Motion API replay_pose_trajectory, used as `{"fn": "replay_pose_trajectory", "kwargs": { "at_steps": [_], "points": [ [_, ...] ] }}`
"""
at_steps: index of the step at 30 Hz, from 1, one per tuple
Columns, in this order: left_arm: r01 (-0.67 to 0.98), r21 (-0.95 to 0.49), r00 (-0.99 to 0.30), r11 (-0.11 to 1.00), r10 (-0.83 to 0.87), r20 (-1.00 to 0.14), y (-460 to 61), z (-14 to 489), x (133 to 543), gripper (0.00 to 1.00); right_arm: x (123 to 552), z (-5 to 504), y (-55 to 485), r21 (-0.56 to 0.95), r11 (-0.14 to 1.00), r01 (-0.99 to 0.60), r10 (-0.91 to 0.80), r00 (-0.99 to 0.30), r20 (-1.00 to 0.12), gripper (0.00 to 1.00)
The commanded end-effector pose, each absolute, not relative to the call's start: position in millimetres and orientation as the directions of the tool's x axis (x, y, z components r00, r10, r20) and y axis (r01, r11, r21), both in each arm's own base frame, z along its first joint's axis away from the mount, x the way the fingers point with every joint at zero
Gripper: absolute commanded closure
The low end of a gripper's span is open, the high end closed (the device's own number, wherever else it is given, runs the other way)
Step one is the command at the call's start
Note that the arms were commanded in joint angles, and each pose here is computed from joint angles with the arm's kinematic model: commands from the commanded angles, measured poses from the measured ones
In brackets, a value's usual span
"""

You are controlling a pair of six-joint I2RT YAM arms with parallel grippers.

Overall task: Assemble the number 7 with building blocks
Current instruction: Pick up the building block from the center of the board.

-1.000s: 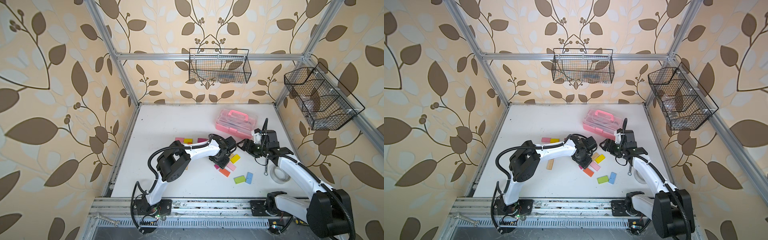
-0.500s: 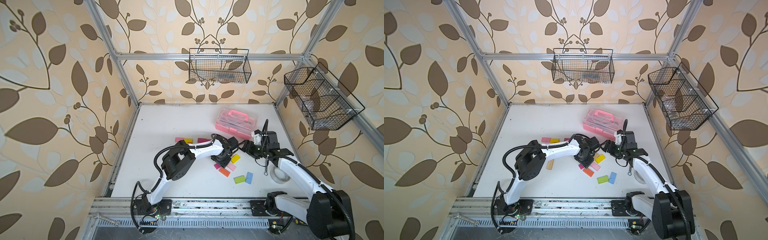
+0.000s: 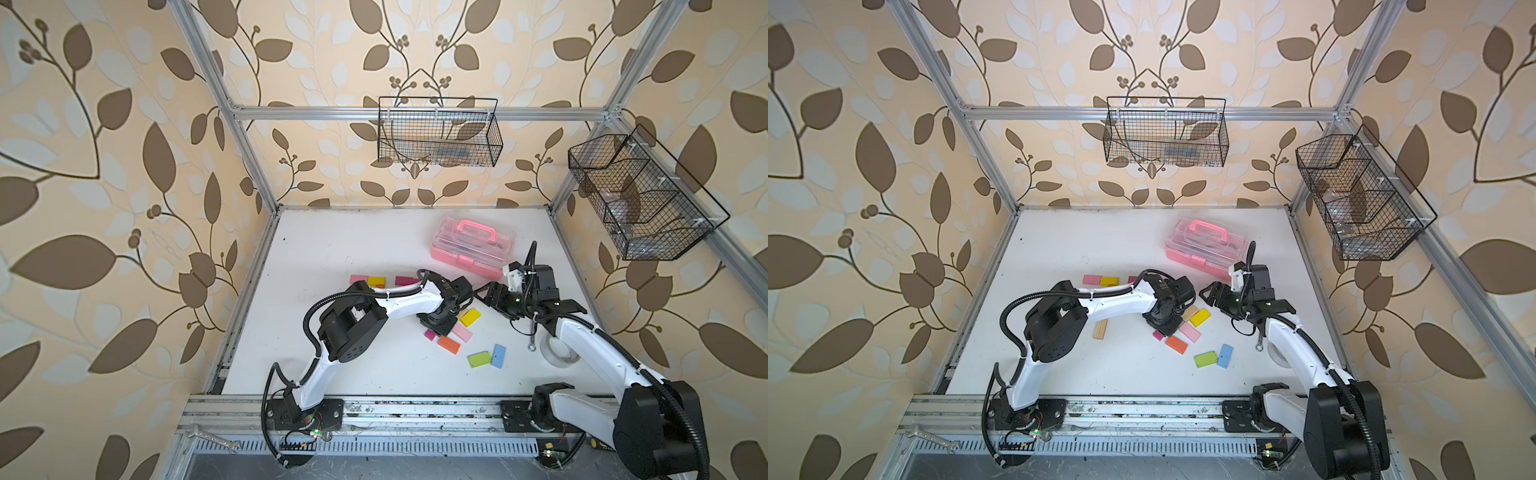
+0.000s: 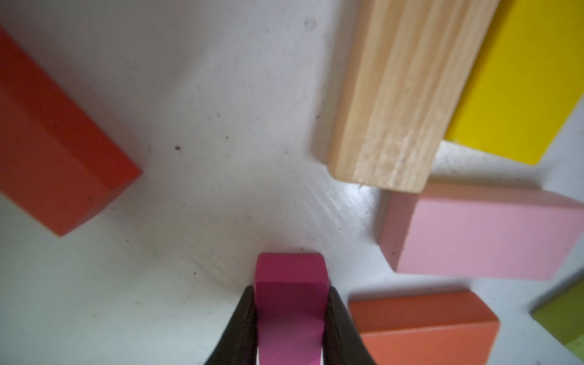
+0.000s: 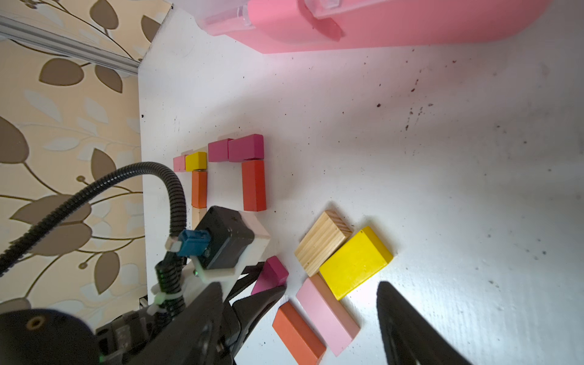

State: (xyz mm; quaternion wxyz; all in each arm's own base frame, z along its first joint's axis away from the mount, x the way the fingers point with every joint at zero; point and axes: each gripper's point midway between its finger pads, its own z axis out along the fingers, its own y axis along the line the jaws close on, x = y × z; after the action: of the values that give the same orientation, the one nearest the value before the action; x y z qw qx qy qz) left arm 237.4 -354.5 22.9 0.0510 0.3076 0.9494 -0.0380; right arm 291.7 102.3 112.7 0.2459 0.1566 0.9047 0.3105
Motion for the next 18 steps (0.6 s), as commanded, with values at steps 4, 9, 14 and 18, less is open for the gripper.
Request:
{"fn": "replay_pose_trajectory", "kwargs": {
  "at_steps": [4,9,14,18],
  "points": [
    [0.333,-0.149,-0.921,0.931,0.287,-0.264,-322,81,248,0.79,291,112,103,0.647,0.752,0.124,0.438,-0.828,-0.350,0.23],
    [0.144,-0.268,-0.959,0.953,0.067,-0.277,-312,86,262,0.83,293,104,106,0.665,0.735,0.132,0.448,-0.830,-0.330,0.23],
    [0.090,-0.243,-0.972,0.966,0.032,-0.232,-316,69,276,0.88,293,104,107,0.667,0.735,0.124,0.440,-0.836,-0.329,0.23],
    [0.069,-0.225,-0.978,0.972,0.021,-0.210,-320,57,285,0.90,291,104,105,0.651,0.750,0.117,0.426,-0.839,-0.340,0.23]
  ]
}}
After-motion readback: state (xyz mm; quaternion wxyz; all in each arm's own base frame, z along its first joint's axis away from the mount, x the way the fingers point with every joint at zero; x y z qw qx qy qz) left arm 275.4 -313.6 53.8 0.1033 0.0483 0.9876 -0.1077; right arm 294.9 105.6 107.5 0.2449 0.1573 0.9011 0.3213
